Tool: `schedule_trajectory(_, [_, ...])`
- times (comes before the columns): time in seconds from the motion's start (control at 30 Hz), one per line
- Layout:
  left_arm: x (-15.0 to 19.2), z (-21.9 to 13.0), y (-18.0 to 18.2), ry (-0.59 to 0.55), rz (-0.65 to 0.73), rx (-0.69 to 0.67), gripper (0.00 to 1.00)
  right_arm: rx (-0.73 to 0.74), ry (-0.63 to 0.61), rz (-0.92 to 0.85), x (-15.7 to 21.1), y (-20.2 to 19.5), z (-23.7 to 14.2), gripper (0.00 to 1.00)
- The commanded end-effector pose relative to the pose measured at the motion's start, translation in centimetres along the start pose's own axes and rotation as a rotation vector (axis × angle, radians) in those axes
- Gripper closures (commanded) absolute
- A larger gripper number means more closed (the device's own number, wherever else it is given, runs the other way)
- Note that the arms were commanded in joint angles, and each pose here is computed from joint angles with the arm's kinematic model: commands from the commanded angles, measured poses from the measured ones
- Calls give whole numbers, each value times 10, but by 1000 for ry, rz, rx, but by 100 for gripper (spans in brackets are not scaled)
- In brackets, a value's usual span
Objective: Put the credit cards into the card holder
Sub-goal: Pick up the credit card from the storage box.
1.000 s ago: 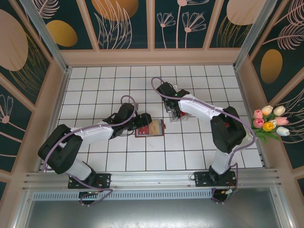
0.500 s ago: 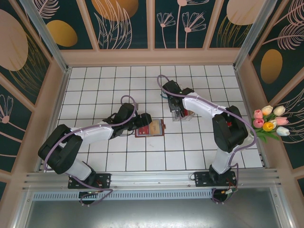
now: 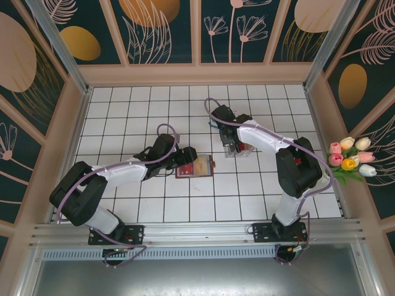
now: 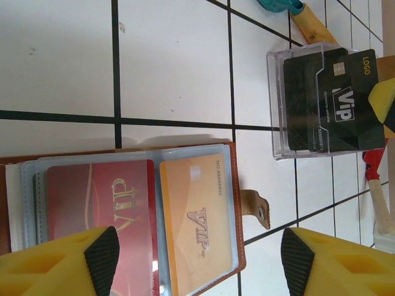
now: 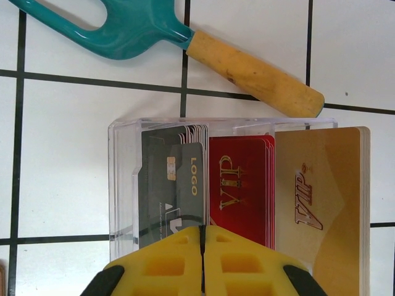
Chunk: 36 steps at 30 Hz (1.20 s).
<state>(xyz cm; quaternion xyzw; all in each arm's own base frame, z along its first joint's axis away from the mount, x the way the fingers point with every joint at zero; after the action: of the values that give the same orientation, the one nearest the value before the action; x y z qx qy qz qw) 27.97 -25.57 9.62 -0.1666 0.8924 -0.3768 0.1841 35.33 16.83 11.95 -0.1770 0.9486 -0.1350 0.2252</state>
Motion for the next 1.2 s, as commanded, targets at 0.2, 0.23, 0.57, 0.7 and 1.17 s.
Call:
schedule_trajectory(0.2, [-5,-1,-3,-16,16,8,28,53,55,-25,9,-8,4,90])
schedule_trajectory(0.23, [-6,-1,-4,-17,16,9,28,54,54,-25,9,-8,4,90])
schedule_trajectory(0.57, [-6,1,-6,-13,19,11,28,97,61,-28,12,-11,5,89])
schedule_trajectory(0.7, [-7,1,-6,-12,20,11,28,105,48,-28,10,-11,2,97])
schedule_trajectory(1.17, [-7,1,-7,-14,21,15,28,-8,-48,23,-9,-9,-29,100])
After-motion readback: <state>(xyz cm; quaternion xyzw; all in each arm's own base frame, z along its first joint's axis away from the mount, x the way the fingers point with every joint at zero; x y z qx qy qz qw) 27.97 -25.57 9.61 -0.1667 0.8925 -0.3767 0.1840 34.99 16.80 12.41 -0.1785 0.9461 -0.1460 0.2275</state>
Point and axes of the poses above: each hand's point on the last joint's axis, 136 mm out from that joint toward the fingers, its own z axis out along the fingers, its own y axis along the line the jaws close on, x = y × z, the point moved 3 cm from there along -z, back along the fingers, and after that the axes turned 12 degrees about -z, right-handed, at the moved point
